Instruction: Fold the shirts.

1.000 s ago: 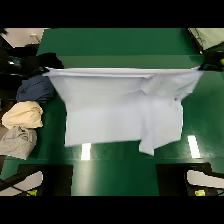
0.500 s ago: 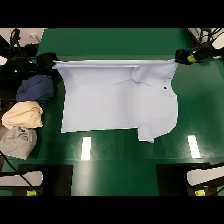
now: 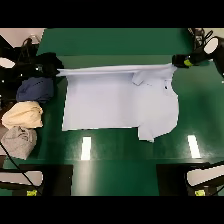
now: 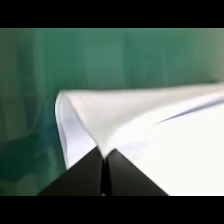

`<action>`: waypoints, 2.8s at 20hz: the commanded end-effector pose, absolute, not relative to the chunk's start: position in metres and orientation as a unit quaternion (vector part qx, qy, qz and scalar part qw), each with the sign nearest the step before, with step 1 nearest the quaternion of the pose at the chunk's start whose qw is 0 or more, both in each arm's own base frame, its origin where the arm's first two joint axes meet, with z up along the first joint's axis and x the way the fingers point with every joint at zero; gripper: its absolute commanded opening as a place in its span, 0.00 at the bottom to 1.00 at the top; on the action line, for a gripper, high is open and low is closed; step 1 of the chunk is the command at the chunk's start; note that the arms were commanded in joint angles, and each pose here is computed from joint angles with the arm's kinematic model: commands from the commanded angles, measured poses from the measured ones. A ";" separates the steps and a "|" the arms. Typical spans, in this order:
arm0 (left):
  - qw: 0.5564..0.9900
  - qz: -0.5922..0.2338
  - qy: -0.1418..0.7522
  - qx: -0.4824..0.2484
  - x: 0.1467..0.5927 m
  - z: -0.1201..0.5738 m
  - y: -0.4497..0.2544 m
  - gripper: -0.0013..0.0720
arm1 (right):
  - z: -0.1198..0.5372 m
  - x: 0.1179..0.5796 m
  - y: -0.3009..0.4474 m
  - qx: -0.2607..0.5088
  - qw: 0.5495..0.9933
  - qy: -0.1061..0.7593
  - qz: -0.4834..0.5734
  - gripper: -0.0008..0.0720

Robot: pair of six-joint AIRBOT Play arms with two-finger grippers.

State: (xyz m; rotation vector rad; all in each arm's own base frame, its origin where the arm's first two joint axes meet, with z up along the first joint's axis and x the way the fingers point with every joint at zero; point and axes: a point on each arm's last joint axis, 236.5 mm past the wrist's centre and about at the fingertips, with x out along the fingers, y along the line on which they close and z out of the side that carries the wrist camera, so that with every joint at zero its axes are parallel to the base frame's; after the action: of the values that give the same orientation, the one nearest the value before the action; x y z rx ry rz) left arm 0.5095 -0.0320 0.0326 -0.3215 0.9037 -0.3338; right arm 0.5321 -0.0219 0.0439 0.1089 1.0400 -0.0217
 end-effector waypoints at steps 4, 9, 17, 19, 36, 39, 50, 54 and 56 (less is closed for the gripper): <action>0.822 -0.172 0.536 -0.084 0.459 -0.024 -0.038 0.04 | -0.012 0.473 -0.023 0.044 0.814 0.578 -0.017 0.03; 0.807 -0.149 0.560 -0.110 0.447 -0.038 -0.038 0.05 | -0.044 0.441 -0.018 0.050 0.780 0.624 -0.015 0.03; 0.741 -0.155 0.638 -0.142 0.401 -0.031 -0.029 0.70 | -0.003 0.411 -0.025 0.053 0.775 0.630 0.002 0.54; 0.714 -0.152 0.663 -0.166 0.377 -0.026 -0.018 0.70 | 0.019 0.397 -0.015 0.089 0.772 0.627 0.047 0.54; 0.669 -0.134 0.679 -0.271 0.261 -0.089 -0.060 0.56 | 0.048 0.379 0.017 0.132 0.762 0.624 0.110 0.54; 0.675 -0.150 0.678 -0.248 0.264 -0.090 -0.076 0.26 | 0.046 0.367 0.019 0.130 0.746 0.643 0.115 0.54; 0.721 -0.182 0.631 -0.222 0.304 -0.041 -0.081 0.04 | -0.038 0.227 -0.004 0.254 0.666 0.700 0.023 0.54; 0.717 -0.184 0.634 -0.222 0.302 -0.041 -0.082 0.04 | -0.064 0.200 0.020 0.303 0.643 0.703 0.026 0.54; 0.715 -0.186 0.636 -0.222 0.300 -0.040 -0.083 0.04 | -0.074 0.202 0.033 0.315 0.645 0.695 0.031 0.54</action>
State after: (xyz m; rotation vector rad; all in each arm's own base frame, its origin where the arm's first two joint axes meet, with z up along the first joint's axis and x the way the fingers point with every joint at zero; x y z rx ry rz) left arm 0.3008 -0.0816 -0.0424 -0.4920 1.4060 -0.4046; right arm 0.2087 0.0174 -0.0589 0.6527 1.6014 0.0705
